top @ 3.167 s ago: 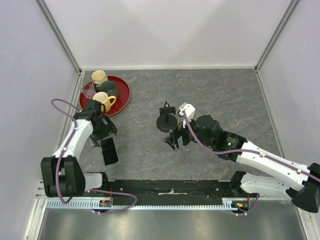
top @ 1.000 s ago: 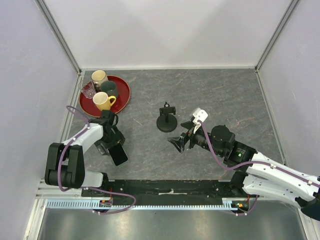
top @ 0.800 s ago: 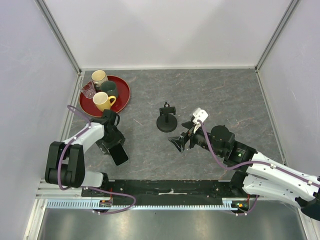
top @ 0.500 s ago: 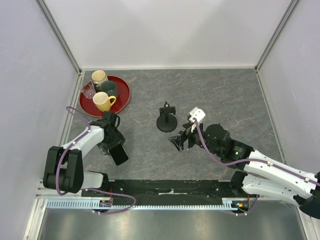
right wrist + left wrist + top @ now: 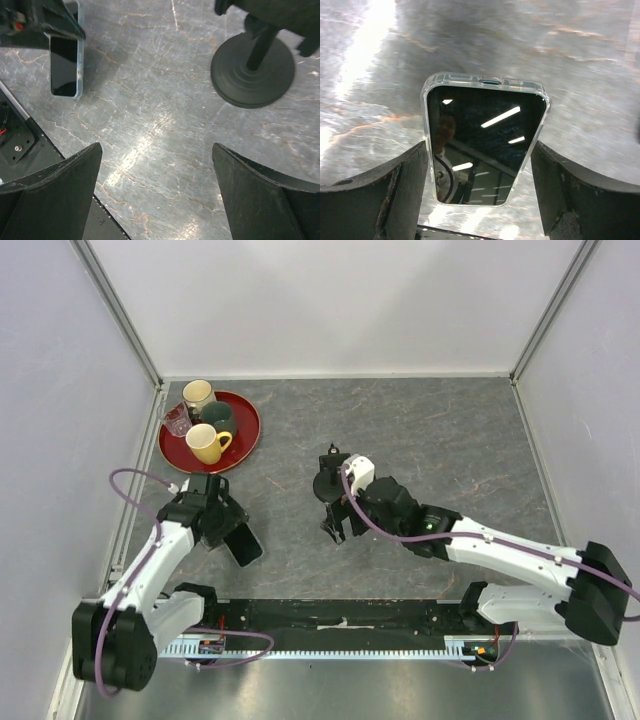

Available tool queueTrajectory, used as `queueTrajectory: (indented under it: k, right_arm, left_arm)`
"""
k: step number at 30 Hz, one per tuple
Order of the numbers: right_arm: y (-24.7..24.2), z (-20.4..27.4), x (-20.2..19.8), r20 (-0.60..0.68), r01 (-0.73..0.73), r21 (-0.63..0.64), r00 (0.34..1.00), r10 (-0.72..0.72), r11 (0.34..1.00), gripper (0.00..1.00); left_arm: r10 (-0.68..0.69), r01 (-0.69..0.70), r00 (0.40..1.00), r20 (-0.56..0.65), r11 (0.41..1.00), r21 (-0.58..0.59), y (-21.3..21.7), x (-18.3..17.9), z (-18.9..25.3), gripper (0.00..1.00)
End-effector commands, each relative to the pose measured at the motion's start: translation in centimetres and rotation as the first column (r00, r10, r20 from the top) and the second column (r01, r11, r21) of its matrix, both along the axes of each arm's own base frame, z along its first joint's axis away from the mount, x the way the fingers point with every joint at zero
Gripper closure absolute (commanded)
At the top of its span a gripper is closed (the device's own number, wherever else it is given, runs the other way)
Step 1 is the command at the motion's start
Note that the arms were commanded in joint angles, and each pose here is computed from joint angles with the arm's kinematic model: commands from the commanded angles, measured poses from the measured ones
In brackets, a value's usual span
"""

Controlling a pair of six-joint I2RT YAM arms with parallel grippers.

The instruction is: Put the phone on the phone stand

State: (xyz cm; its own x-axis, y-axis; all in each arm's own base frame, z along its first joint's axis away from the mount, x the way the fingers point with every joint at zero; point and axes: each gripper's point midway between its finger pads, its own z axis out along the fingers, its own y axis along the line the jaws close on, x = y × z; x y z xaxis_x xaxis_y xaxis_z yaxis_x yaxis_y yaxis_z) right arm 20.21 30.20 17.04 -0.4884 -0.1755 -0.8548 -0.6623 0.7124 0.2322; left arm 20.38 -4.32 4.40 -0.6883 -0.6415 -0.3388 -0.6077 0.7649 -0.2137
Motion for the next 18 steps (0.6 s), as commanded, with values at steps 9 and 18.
queueTrajectory:
  k: [9, 18]
  right_arm:
    - [7.7, 1.1, -2.2, -0.052, -0.139, 0.158, 0.988, 0.149, 0.978, 0.02]
    - [12.2, 1.9, -4.6, -0.023, -0.169, 0.345, 0.982, 0.188, 0.924, 0.02]
  left_arm:
    - [0.028, 0.151, 0.914, 0.404, 0.902, -0.404, -6.6, 2.3, 10.7, 0.98]
    - [0.074, 0.197, 0.894, 0.442, 0.821, -0.536, -8.4, 0.7, 12.8, 0.98]
